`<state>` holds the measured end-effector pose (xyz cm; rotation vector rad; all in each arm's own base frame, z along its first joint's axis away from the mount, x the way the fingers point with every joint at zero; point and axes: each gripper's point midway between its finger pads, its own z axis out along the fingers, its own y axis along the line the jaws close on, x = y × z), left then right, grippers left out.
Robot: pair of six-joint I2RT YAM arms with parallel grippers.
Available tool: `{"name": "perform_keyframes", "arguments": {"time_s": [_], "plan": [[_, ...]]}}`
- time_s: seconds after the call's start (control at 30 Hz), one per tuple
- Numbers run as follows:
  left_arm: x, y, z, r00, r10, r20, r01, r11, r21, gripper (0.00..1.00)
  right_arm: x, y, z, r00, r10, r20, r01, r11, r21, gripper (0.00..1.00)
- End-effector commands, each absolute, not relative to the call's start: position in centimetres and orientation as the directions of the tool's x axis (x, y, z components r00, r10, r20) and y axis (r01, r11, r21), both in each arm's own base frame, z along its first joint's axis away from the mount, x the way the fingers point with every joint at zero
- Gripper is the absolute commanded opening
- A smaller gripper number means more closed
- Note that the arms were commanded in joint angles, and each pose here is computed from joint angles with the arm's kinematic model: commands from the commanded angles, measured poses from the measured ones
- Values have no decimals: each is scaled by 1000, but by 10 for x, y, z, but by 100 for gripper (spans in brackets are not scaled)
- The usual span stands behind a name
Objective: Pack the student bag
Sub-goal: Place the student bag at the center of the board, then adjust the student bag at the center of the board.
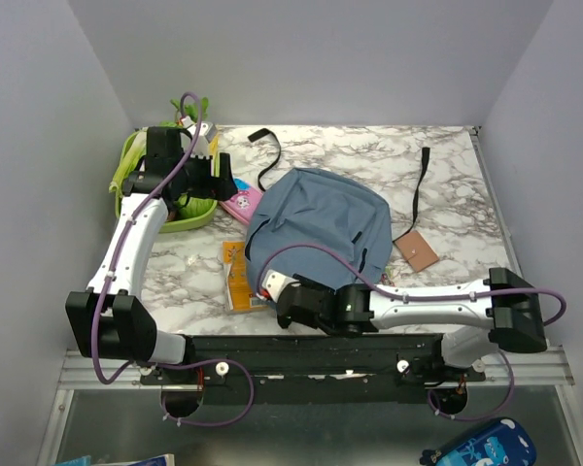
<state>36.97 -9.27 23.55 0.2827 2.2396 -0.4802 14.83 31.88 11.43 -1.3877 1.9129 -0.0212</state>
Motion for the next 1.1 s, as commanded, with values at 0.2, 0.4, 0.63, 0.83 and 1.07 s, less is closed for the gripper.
{"name": "perform_keyframes", "arguments": {"time_s": [0.2,0.4,0.63,0.83,1.07], "plan": [[362,-151,238,-606,163,-779,528,814,-240,99,162,277,205,-362,-349,-865,-579,811,-85,92],[350,-205,223,-539,286,-792,678,705,-207,99,206,197,210,-489,76,-869,-195,962,194,89],[353,-278,223,-418,370,-829,806,573,-151,99,216,174,174,-572,173,-802,-11,976,219,84],[371,-313,192,-392,439,-808,849,510,-134,99,221,194,125,-649,166,-743,5,977,213,84],[370,-303,150,-371,523,-767,866,493,-82,99,237,208,86,-684,183,-707,19,972,233,79]]}}
